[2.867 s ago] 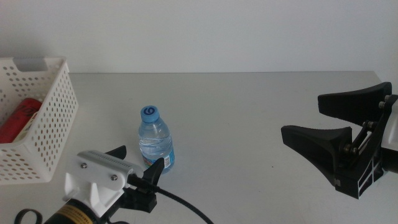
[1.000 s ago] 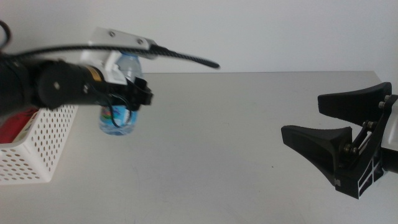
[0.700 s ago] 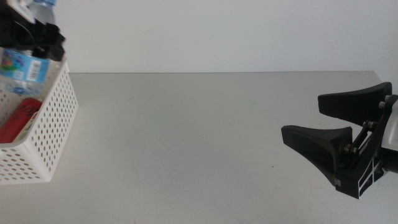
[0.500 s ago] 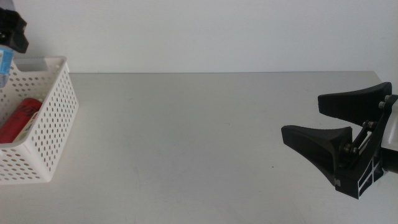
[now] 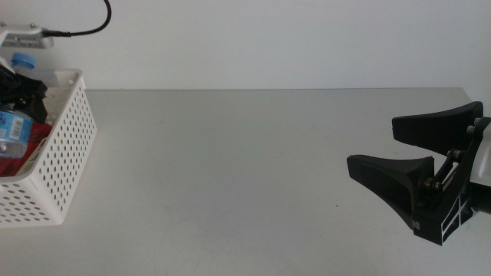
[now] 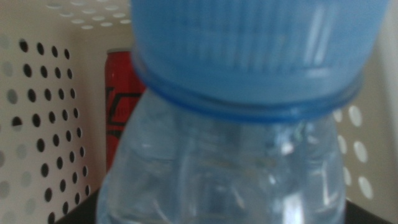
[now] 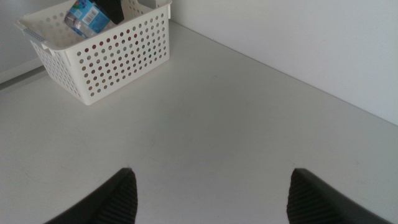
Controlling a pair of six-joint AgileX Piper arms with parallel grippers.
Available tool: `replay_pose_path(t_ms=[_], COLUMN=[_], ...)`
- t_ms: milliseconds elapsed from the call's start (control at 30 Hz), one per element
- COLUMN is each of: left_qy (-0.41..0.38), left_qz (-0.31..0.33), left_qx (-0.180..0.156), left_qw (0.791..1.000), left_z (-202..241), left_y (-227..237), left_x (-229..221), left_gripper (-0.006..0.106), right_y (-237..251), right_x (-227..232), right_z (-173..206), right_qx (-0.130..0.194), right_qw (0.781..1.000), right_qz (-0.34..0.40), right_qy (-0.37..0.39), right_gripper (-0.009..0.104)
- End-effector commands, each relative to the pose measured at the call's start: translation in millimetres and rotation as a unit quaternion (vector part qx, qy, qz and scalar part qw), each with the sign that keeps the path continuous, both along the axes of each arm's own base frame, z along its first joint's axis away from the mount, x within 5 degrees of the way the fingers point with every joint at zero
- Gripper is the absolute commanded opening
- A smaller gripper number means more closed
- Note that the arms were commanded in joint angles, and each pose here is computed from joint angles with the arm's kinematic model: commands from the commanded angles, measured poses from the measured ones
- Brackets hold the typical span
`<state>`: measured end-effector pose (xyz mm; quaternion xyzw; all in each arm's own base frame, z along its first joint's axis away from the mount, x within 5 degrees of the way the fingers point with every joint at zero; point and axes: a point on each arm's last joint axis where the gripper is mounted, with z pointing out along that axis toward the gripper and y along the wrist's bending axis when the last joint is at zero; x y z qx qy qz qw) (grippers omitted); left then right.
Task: Use arms to grab the bottles and put them into the dustbin to the left of the table.
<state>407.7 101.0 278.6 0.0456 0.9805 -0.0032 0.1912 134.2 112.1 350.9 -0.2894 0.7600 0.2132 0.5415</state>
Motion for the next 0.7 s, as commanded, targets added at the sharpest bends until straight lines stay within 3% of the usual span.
replay_pose_path(t_ms=[0,133,267,367,533,667], left_qy=[-0.055,-0.031,-0.018,-0.012,-0.008,-0.006], left_qz=[0.011,0.01,0.01,0.009,0.007,0.007], left_qx=[0.01,0.006,0.004,0.004,0.002,-0.006], left_qw=[0.998,0.999,1.0,1.0,1.0,1.0], left_z=[25.8,6.0,-2.9,-7.1,-11.7,-11.8], left_y=[1.0,3.3,4.1,4.8,4.5,2.7], left_x=[1.6,9.0,11.4,12.7,14.5,14.3], left_gripper=[0.002,0.011,0.029,0.049,0.091,0.094], right_y=[-2.1,-2.1,-2.1,-2.1,-2.1,-2.1], right_x=[1.3,1.3,1.3,1.3,1.3,1.3], right_z=[16.0,16.0,16.0,16.0,16.0,16.0], right_qx=[0.029,0.029,0.029,0.029,0.029,0.029], right_qw=[0.999,0.999,0.999,0.999,0.999,0.999], right_qz=[-0.01,-0.01,-0.01,-0.01,-0.01,-0.01], right_qy=[-0.043,-0.043,-0.043,-0.043,-0.043,-0.043], right_gripper=[0.061,0.061,0.061,0.061,0.061,0.061])
